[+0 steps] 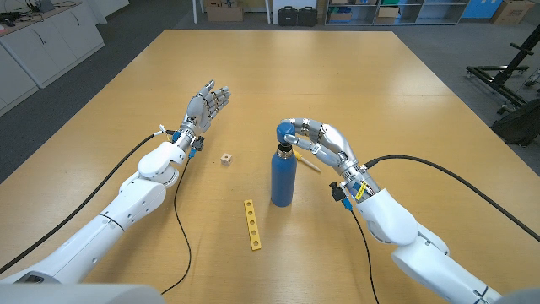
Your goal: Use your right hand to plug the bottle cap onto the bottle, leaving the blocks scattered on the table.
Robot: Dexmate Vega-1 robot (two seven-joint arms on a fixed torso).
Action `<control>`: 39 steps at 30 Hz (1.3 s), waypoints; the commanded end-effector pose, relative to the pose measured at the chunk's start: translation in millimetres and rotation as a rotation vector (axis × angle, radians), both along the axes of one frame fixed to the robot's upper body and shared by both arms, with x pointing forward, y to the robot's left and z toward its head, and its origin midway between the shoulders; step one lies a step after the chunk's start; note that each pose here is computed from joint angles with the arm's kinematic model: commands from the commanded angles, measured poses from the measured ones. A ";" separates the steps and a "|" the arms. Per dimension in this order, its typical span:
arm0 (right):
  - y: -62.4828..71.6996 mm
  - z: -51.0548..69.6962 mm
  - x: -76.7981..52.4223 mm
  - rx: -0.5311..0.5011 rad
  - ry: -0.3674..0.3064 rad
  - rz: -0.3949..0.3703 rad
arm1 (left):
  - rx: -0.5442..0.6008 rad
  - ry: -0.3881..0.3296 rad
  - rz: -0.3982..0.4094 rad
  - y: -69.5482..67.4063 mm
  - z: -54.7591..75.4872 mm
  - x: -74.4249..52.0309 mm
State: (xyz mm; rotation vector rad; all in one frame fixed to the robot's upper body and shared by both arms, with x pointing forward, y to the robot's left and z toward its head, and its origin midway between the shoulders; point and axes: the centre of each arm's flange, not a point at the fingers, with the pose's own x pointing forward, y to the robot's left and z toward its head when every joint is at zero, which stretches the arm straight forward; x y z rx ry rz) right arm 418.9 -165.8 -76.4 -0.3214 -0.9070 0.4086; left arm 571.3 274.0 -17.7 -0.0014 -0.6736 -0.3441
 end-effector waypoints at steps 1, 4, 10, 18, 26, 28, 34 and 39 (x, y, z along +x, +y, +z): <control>-0.2 -6.0 -2.4 0.002 -0.002 -0.006 | 0.000 0.002 0.000 -0.8 -0.7 -0.2; 0.1 -6.3 -5.0 0.000 -0.006 -0.009 | 0.001 0.002 -0.002 -1.6 -0.9 -0.1; 0.8 -6.7 -6.3 0.002 0.000 -0.012 | 0.003 0.005 -0.005 -2.5 -1.7 0.4; 2.9 -6.8 -8.0 0.002 0.003 -0.010 | 0.002 0.005 -0.006 -2.4 -2.9 -0.3; 3.8 -8.8 -9.0 0.004 0.010 -0.007 | 0.003 0.002 -0.006 -2.1 -2.6 -1.4; 4.2 -9.7 -8.6 0.004 0.013 -0.006 | 0.003 0.002 -0.008 -2.1 -2.6 -1.4; 4.6 -13.0 -5.9 0.004 0.029 -0.008 | 0.004 0.004 -0.010 -2.3 -3.1 -0.2; 4.5 -14.3 -2.8 0.005 0.040 -0.008 | 0.004 0.006 -0.010 -2.5 -3.3 0.8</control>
